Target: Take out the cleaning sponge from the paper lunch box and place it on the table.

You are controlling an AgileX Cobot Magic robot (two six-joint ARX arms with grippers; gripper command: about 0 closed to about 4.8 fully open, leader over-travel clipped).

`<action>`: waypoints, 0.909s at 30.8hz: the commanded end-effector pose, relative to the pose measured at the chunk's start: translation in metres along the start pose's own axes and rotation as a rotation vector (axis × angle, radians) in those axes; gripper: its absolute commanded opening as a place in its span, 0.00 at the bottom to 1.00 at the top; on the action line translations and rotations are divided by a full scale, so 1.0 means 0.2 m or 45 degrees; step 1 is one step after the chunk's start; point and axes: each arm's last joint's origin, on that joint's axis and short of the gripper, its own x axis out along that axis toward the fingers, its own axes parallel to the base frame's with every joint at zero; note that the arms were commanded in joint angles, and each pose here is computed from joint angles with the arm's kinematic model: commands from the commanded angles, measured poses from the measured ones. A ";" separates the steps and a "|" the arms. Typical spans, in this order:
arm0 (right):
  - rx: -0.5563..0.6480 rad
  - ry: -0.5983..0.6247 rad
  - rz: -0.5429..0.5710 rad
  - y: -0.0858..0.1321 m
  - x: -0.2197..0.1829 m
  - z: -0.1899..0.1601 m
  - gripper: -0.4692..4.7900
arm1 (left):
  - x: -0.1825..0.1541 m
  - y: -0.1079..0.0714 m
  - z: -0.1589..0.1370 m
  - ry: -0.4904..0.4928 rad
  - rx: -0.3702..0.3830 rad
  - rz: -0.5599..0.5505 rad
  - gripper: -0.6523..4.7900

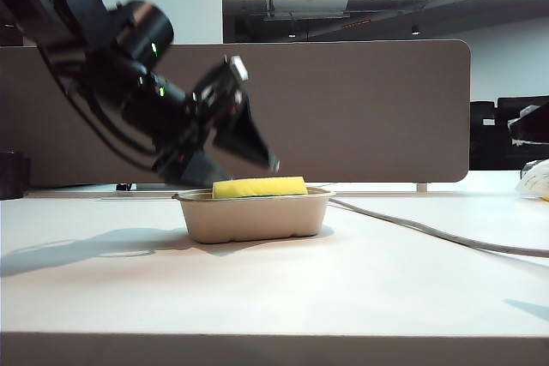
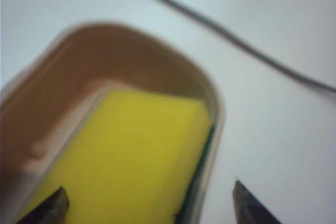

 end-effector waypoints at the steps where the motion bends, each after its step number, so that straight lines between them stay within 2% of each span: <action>1: 0.002 -0.020 0.002 0.00 0.00 0.01 0.08 | 0.02 0.01 -0.01 0.012 0.001 0.005 0.86; 4: 0.002 -0.020 0.002 0.00 0.00 0.01 0.08 | 0.03 0.02 -0.02 0.024 -0.008 0.044 0.84; 6: 0.002 -0.020 0.001 0.00 0.00 0.01 0.08 | 0.03 0.03 -0.02 0.033 -0.012 0.088 0.75; 11: 0.002 -0.019 0.001 0.00 0.00 0.01 0.08 | 0.03 0.03 -0.03 0.036 -0.010 0.098 0.42; 14: 0.002 -0.020 0.001 0.00 0.00 0.01 0.08 | 0.03 0.03 -0.03 0.037 0.012 0.097 0.12; 20: 0.002 -0.019 0.001 0.00 0.00 0.01 0.08 | 0.03 0.02 0.00 -0.008 0.021 0.084 0.11; 28: 0.002 -0.020 0.001 0.00 0.00 0.01 0.08 | -0.08 -0.06 0.17 -0.281 0.032 -0.043 0.11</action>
